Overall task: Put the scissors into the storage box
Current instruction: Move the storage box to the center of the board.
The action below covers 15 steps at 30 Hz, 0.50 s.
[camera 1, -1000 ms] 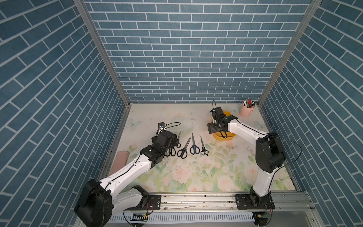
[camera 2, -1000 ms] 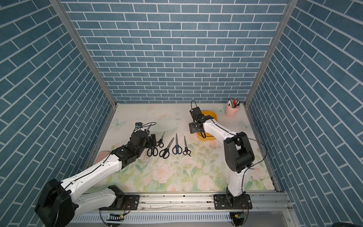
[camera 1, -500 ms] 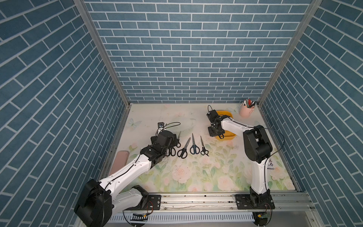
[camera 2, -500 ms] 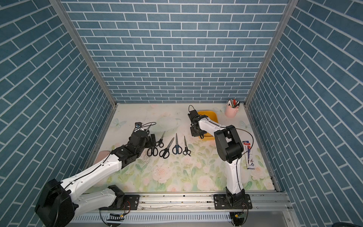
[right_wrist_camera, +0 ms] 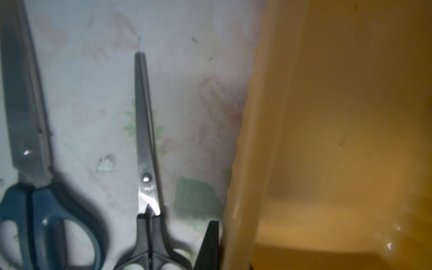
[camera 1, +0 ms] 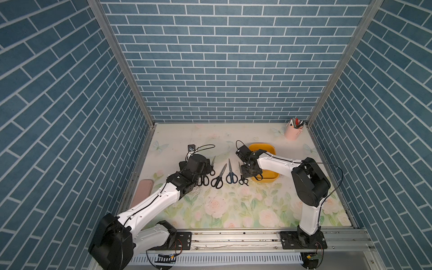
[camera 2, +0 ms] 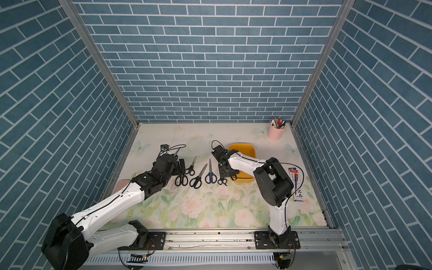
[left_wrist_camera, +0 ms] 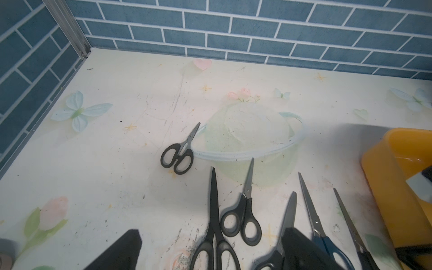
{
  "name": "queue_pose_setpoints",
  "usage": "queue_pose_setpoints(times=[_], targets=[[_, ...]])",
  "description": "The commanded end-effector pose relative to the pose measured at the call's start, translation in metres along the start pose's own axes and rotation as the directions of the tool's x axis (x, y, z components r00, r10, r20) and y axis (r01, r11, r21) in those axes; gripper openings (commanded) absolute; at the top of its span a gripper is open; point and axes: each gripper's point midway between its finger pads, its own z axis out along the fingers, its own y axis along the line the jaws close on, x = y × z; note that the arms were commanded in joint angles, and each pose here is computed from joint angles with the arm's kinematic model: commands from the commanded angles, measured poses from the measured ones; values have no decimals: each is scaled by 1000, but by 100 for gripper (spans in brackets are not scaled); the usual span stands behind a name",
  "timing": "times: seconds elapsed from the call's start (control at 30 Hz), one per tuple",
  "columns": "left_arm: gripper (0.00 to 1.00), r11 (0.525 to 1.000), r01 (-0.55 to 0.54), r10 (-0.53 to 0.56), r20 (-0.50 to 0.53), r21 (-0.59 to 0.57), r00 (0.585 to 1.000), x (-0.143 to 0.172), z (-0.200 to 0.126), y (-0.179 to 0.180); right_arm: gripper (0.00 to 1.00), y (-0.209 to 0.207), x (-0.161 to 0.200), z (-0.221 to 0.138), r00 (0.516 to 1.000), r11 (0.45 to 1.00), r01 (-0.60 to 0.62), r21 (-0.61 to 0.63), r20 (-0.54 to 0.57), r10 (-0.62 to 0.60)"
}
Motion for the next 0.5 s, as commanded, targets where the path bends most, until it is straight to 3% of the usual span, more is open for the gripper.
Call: queue_pose_setpoints(times=[0.0, 0.2, 0.27, 0.4, 0.47], targets=[[100, 999, -28, 28, 5, -37, 1000, 0, -6, 10, 0, -3, 23, -5, 998, 1000, -19, -2, -64, 19], [100, 998, -34, 35, 12, -62, 999, 2, -6, 17, 2, -7, 32, -2, 997, 1000, 23, 3, -75, -22], [100, 997, -38, 39, 8, -68, 999, 3, -5, 17, 22, -7, 32, -2, 997, 1000, 25, 1, -75, -25], [100, 996, -45, 44, -6, -77, 999, 4, -4, 18, 40, -7, 25, -10, 998, 999, 33, 8, -53, -32], [100, 995, -42, 42, -7, -86, 999, 3, -4, 19, 42, -10, 21, -16, 998, 999, 47, 20, -45, -46]])
